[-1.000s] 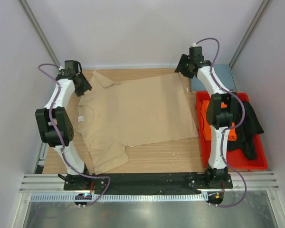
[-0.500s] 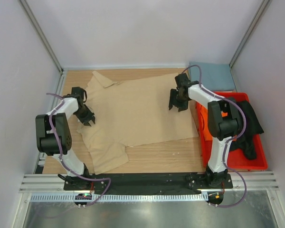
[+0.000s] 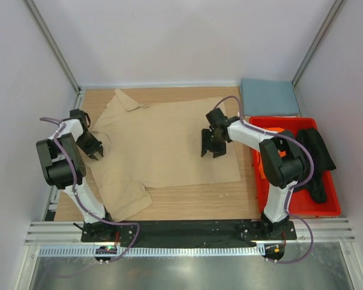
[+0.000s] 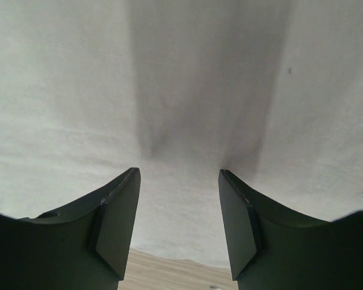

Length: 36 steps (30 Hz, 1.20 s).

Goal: Fold and stack the t-shirts
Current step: Flatten the tshirt out

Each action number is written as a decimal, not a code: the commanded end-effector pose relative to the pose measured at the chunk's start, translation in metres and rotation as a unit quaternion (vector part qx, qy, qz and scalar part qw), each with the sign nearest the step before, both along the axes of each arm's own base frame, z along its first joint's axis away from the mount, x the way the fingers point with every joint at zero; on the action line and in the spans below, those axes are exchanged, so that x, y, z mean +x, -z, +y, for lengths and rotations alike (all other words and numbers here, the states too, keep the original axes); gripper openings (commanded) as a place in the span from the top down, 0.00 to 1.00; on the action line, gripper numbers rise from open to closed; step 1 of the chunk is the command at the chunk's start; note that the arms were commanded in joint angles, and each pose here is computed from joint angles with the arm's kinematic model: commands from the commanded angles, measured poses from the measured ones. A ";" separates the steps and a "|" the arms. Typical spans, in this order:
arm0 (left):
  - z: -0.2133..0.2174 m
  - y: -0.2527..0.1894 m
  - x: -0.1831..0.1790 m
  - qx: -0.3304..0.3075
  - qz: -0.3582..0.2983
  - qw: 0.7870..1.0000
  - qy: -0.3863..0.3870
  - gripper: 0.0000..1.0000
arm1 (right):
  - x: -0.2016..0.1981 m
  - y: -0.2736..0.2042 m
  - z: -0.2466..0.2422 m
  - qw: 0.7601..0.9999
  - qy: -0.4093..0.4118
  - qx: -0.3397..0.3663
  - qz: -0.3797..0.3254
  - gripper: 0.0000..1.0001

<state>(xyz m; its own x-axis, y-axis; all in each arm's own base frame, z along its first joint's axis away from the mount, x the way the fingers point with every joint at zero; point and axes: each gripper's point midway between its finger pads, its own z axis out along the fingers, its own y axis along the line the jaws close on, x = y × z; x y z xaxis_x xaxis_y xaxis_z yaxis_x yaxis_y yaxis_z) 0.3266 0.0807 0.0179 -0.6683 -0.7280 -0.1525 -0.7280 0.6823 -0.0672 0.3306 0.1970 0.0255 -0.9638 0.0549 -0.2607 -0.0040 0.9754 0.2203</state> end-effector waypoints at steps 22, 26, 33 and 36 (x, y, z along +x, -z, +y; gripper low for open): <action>-0.101 -0.082 0.258 -0.161 -0.392 0.905 -0.020 0.54 | 0.037 -0.098 -0.011 0.995 0.017 0.042 -0.090 0.36; -0.095 -0.066 0.262 -0.157 -0.388 0.904 -0.084 0.55 | 0.033 -0.100 -0.023 0.994 0.027 0.037 -0.095 0.36; -0.094 -0.057 0.277 -0.167 -0.401 0.892 -0.123 0.60 | 0.035 -0.100 -0.033 0.994 0.037 0.040 -0.096 0.35; -0.093 -0.047 0.278 -0.172 -0.388 0.895 -0.138 0.63 | 0.036 -0.101 -0.035 0.994 0.039 0.039 -0.097 0.35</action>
